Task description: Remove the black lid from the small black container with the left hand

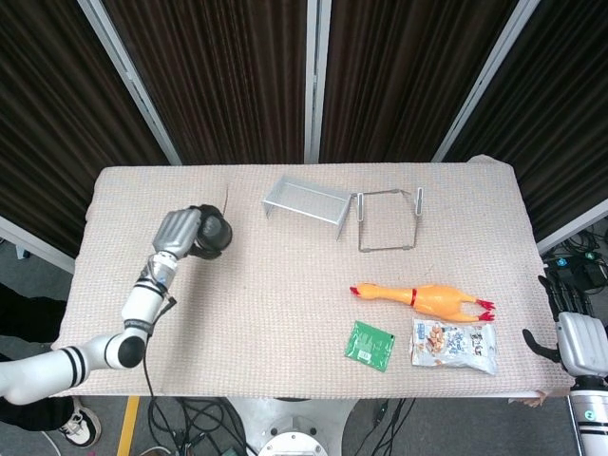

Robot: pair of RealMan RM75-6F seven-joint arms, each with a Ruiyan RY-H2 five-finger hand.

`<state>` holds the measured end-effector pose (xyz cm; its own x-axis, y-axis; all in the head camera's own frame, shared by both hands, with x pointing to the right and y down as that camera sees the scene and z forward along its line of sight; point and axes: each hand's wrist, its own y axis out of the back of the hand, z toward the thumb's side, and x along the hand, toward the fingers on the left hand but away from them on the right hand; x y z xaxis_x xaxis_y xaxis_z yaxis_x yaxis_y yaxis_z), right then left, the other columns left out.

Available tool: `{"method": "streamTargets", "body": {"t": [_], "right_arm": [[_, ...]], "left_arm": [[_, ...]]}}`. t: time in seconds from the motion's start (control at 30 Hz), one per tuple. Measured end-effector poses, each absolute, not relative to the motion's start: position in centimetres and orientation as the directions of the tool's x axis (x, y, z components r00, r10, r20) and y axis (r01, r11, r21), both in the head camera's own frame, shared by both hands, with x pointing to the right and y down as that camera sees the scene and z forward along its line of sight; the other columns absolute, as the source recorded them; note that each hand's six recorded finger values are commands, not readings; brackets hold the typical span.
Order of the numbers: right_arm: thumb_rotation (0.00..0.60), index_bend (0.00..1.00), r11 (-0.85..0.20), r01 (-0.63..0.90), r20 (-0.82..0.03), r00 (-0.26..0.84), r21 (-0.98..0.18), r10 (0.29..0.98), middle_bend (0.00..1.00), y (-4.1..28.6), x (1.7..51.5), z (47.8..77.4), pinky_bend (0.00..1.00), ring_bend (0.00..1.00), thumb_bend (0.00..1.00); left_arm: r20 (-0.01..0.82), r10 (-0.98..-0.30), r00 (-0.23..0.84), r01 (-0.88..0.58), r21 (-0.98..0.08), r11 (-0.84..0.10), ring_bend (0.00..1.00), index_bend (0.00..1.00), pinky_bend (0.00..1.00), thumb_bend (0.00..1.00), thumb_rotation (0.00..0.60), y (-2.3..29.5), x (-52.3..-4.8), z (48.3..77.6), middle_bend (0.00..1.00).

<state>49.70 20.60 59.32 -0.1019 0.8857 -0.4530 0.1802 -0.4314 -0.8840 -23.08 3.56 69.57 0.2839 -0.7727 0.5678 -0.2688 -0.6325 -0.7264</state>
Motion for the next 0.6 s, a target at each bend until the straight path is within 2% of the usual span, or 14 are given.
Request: {"method": "streamTargets", "body": {"t": [0.1, 0.2, 0.3, 0.37, 0.47, 0.6], "right_arm": [[0.6, 0.0, -0.436, 0.179, -0.457, -0.102, -0.882, 0.883, 0.0, 20.7, 49.7, 59.4, 0.0, 0.0, 0.2], [0.6, 0.0, -0.434, 0.176, -0.455, -0.108, -0.884, 0.884, 0.0, 20.6, 49.9, 59.4, 0.0, 0.0, 0.2], [0.6, 0.0, -0.435, 0.169, -0.456, -0.115, -0.885, 0.883, 0.0, 20.6, 50.0, 59.5, 0.0, 0.0, 0.2], [0.6, 0.0, -0.44, 0.169, -0.461, -0.115, -0.882, 0.88, 0.0, 20.6, 49.9, 59.7, 0.0, 0.0, 0.2], [0.6, 0.0, -0.443, 0.17, -0.465, -0.116, -0.88, 0.878, 0.0, 20.7, 49.9, 59.8, 0.0, 0.0, 0.2], [0.6, 0.0, -0.438, 0.172, -0.46, -0.12, -0.882, 0.88, 0.0, 20.6, 50.1, 59.7, 0.0, 0.0, 0.2]], "left_arm": [[0.533, -0.708, 0.463, -0.201, -0.715, -0.67, 0.3, 0.5, 0.37, 0.26, 0.6, 7.3, -18.8, 67.8, 0.51], [0.472, -0.649, 0.597, -0.154, -0.726, -0.67, 0.3, 0.5, 0.37, 0.26, 0.6, 9.7, -15.7, 65.7, 0.51], [0.443, -0.633, 0.634, -0.13, -0.747, -0.652, 0.3, 0.5, 0.37, 0.26, 0.6, 9.9, -14.8, 65.2, 0.51], [0.445, -0.648, 0.618, -0.123, -0.759, -0.639, 0.3, 0.5, 0.37, 0.26, 0.6, 8.9, -15.2, 65.6, 0.51], [0.479, -0.704, 0.524, -0.13, -0.772, -0.622, 0.3, 0.5, 0.37, 0.26, 0.6, 5.9, -17.4, 67.4, 0.51], [0.534, -0.8, 0.273, -0.174, -0.791, -0.587, 0.3, 0.5, 0.37, 0.26, 0.6, 0.0, -23.5, 70.2, 0.51]]}}
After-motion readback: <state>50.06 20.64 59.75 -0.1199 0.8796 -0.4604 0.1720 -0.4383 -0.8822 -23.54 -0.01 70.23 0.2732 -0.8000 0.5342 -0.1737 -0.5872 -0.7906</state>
